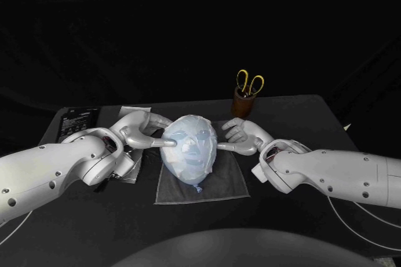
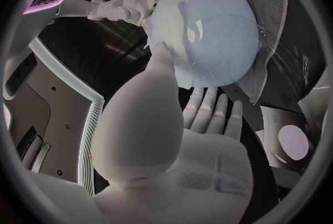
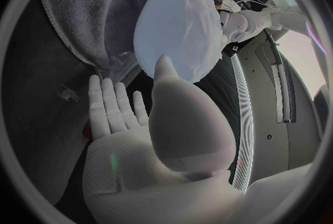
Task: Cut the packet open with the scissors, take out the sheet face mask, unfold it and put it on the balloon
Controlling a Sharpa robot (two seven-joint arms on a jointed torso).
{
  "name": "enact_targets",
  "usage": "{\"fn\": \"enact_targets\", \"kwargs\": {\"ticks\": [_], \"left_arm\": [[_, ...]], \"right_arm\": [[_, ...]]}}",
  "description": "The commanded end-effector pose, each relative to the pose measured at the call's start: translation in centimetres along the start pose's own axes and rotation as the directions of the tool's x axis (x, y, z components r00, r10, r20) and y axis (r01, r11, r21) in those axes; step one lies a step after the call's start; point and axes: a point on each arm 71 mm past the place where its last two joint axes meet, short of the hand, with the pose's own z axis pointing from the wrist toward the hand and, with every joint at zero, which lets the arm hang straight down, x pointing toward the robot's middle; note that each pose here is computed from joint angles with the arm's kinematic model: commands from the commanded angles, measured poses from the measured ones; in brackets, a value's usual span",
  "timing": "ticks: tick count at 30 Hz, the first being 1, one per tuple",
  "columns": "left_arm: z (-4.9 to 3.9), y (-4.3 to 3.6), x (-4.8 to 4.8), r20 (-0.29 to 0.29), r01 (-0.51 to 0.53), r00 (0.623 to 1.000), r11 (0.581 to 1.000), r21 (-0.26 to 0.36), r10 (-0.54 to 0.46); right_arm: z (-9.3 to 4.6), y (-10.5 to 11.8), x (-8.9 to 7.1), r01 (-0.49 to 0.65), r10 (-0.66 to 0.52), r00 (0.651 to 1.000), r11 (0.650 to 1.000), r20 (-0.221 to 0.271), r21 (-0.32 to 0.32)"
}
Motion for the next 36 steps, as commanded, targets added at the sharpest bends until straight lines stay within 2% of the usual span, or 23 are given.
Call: {"fn": "enact_targets", "kwargs": {"ticks": [1, 10, 15, 19, 25, 29, 36], "left_arm": [[0.03, 0.06, 0.66, -0.043, 0.005, 0.999, 1.0, -0.003, -0.006], [0.09, 0.08, 0.66, -0.042, 0.005, 0.999, 1.0, -0.004, -0.005], [0.05, 0.13, 0.61, -0.04, 0.005, 0.999, 1.0, -0.006, -0.005], [0.05, 0.14, 0.6, -0.04, 0.005, 0.999, 1.0, -0.006, -0.005], [0.11, 0.12, 0.65, -0.042, 0.005, 0.999, 1.0, -0.005, -0.005], [0.14, 0.11, 0.69, -0.043, 0.005, 0.999, 1.0, -0.004, -0.005], [0.1, 0.1, 0.71, -0.045, 0.006, 0.999, 1.0, -0.005, -0.007]], "right_arm": [[-0.1, 0.1, -0.3, 0.029, -0.029, 0.999, 0.999, 0.018, -0.014], [-0.5, -0.5, -1.3, 0.045, -0.045, 0.998, 0.999, 0.043, -0.007], [-1.7, -0.2, -1.9, 0.013, -0.011, 0.998, 0.999, 0.058, -0.04], [-2.8, 0.3, -1.7, -0.023, 0.025, 1.0, 0.998, 0.018, -0.064], [-3.7, 0.9, -0.6, -0.044, 0.04, 0.997, 0.998, -0.071, -0.053], [-3.9, 1.1, 0.5, 0.011, -0.016, 0.992, 0.999, -0.123, -0.038], [-3.6, 1.1, 1.8, 0.099, -0.099, 0.982, 0.995, -0.16, -0.005]]}}
